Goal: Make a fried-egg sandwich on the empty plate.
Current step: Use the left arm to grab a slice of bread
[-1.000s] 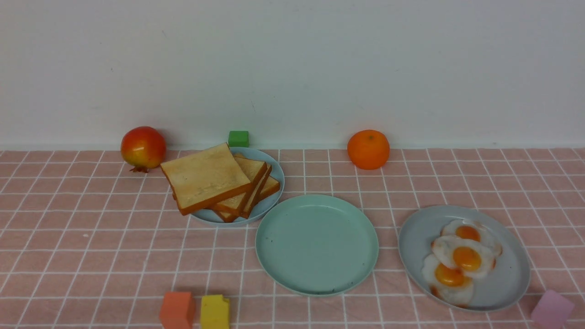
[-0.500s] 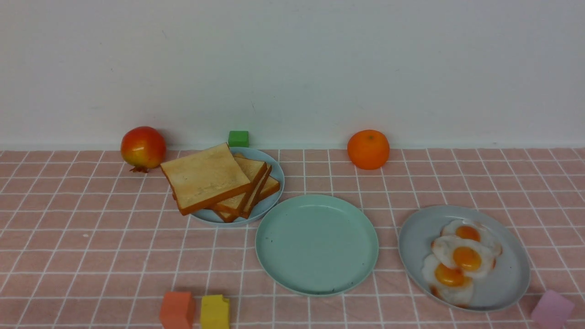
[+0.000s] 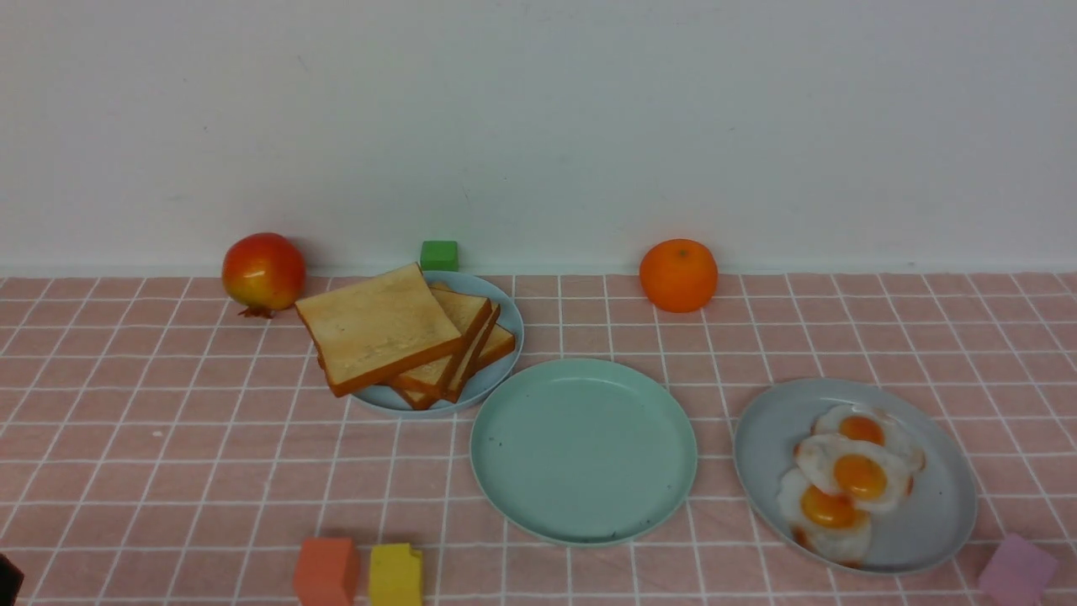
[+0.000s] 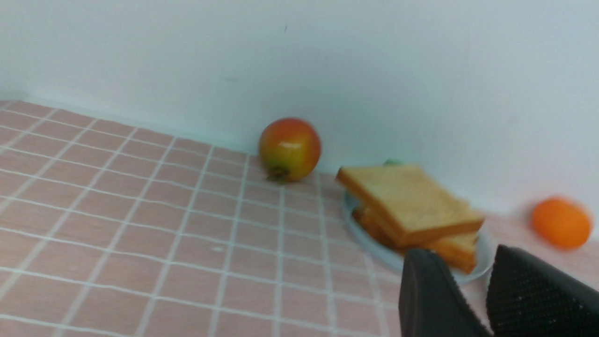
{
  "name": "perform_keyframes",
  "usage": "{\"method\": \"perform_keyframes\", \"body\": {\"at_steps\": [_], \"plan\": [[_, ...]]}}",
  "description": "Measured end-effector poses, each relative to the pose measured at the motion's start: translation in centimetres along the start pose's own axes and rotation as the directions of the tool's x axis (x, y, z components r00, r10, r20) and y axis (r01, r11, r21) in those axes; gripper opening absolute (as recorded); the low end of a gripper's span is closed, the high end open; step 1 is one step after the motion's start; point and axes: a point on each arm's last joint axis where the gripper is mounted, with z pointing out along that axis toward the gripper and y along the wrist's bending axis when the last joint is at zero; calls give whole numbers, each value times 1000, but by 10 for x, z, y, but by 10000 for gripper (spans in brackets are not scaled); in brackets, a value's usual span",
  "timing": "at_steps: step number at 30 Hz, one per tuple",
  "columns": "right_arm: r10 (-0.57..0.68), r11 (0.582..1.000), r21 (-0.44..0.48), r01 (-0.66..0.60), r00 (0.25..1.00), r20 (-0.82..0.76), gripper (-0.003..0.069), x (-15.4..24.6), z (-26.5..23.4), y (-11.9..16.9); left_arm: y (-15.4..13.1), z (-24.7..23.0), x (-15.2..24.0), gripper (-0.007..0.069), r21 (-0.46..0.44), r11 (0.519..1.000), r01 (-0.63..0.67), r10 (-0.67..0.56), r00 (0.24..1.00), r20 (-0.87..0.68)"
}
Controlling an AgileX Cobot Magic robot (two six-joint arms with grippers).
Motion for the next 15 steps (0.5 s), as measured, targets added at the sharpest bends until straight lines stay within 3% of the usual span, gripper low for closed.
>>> {"method": "perform_keyframes", "body": {"at_steps": [5,10,15], "plan": [[66,998,-13,-66,996,56,239,-5,0,1,-2,0,-6,239,34,992,121,-123,990,65],[106,994,-24,-105,992,70,239,-12,-1,4,-6,-2,-20,239,123,943,310,-328,929,174],[121,992,-49,-118,990,67,239,-60,0,24,-27,-11,-62,239,145,933,328,-349,924,156]]}}
